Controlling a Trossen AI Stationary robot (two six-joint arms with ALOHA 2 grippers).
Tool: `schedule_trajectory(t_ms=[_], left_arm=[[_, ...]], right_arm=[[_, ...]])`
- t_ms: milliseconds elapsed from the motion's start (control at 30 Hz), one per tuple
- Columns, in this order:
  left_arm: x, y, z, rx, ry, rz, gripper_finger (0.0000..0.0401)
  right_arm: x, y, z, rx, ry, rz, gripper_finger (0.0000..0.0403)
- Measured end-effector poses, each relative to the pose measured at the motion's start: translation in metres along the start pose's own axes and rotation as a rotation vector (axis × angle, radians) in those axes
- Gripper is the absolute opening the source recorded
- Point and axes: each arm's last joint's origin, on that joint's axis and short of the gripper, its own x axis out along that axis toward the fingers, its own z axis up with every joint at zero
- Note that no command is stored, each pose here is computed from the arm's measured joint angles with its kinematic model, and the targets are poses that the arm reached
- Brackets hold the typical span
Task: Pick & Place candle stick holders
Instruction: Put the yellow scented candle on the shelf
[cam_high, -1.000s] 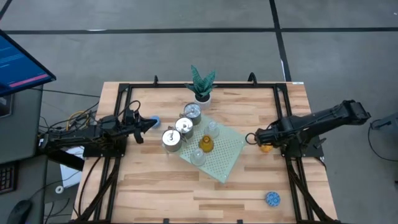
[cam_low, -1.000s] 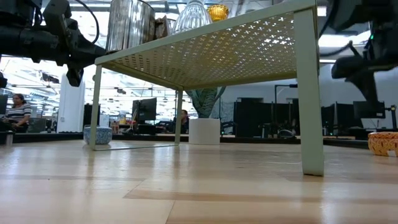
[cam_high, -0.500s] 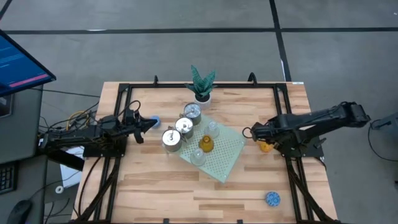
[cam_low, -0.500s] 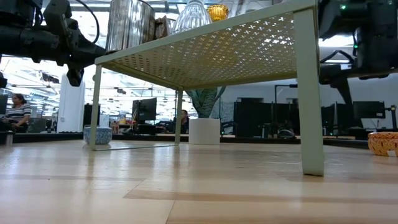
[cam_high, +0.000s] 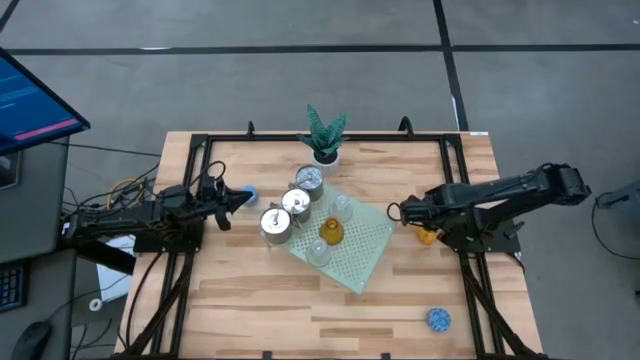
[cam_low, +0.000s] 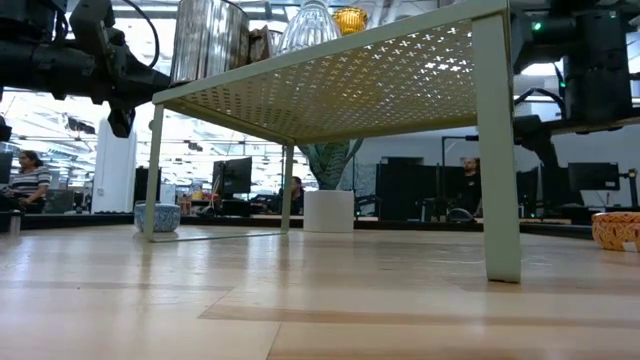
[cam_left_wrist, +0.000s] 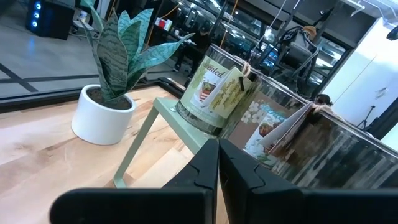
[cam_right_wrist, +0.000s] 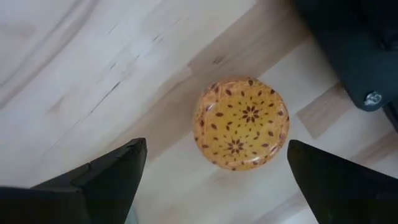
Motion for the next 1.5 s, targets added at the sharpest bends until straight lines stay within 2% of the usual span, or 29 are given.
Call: schedule_trajectory(t_ms=[267,367,567,733,833,1100,1200,1400,1500], left_arm=[[0.0,0.0,0.0,0.0,0.0,0.0,0.0011],[0.0,0.0,0.0,0.0,0.0,-0.001,0.0011],[0.0,0.0,0.0,0.0,0.0,-0.001,0.0011],[0.0,0.0,0.0,0.0,0.0,0.0,0.0011],[0.0,0.0,0.0,0.0,0.0,0.0,0.0011],[0.0,0.0,0.0,0.0,0.0,0.0,0.0011],[0.0,0.0,0.0,0.0,0.0,-0.001,0.0011],[0.0,0.0,0.0,0.0,-0.001,0.0,0.0011],[0.0,0.0,0.0,0.0,0.0,0.0,0.0011]], right_arm=[[-0.001,0.002,0.006,0.026,0.0,-0.006,0.0379],[-0.008,0.001,0.009,-0.038,0.019,0.041,0.0379],[-0.045,-0.009,0.022,-0.418,0.055,0.131,0.0379],[-0.079,-0.016,0.03,-0.697,0.097,0.323,0.0379],[-0.094,-0.019,0.032,-0.911,0.101,0.417,0.0379],[-0.11,-0.015,0.021,-1.347,0.051,0.595,0.0379],[-0.105,-0.01,0.017,-1.502,0.009,0.566,0.0379],[-0.086,-0.007,0.019,-1.787,-0.004,0.245,0.0379],[-0.08,-0.002,0.02,-1.886,0.009,0.147,0.0379]])
